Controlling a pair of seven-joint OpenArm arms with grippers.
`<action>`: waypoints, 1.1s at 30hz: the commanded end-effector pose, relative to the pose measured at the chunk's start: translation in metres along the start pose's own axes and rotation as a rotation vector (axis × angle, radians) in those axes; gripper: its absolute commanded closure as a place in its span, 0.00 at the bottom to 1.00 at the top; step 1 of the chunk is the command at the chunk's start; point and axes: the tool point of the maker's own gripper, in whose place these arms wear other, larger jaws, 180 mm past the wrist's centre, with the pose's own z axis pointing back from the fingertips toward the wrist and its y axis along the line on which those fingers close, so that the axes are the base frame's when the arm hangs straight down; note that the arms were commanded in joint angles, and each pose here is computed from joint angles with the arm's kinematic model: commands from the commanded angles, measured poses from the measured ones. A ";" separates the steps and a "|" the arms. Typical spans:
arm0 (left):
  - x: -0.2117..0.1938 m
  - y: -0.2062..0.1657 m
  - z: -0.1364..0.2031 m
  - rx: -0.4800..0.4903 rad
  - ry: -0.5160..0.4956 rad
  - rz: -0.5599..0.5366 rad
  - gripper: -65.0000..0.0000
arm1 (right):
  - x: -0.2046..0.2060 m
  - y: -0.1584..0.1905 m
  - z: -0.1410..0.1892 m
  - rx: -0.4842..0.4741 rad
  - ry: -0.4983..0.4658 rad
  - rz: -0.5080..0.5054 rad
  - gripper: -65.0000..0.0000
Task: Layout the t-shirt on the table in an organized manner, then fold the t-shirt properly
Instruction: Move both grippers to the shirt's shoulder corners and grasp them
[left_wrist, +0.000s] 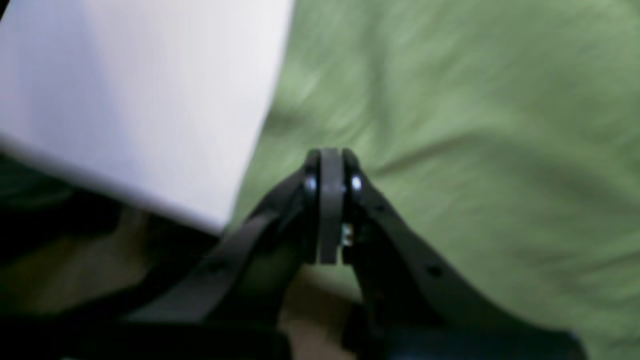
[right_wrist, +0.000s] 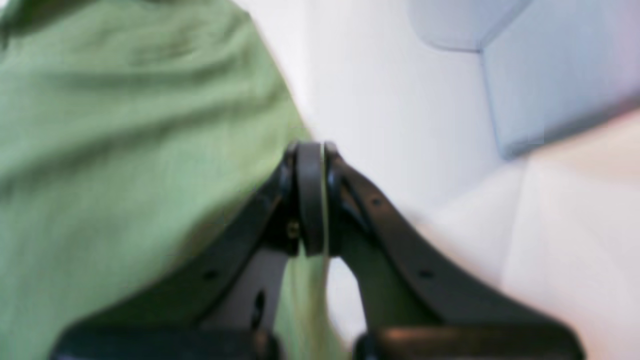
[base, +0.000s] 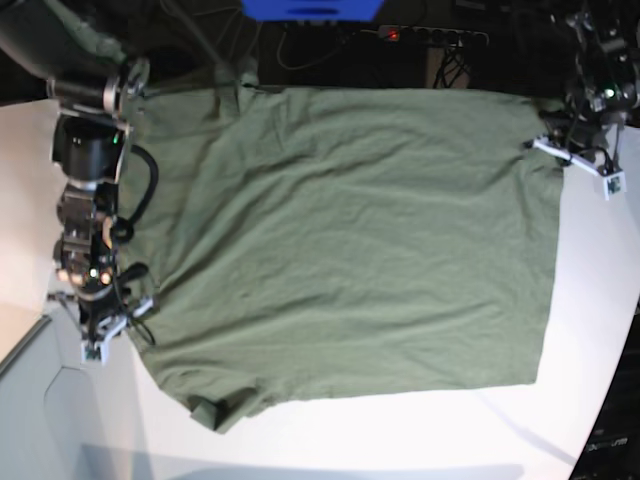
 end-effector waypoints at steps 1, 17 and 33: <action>0.006 0.006 0.003 0.009 -0.029 -0.006 1.00 | 0.023 -0.001 0.007 0.014 -0.068 0.018 1.00; -0.027 0.014 -0.011 -0.086 0.041 -0.101 1.00 | -0.068 0.050 0.125 0.131 0.022 0.016 0.45; -0.048 0.027 -0.025 -0.066 0.097 -0.028 0.49 | -0.108 0.044 0.165 0.127 0.090 0.057 0.44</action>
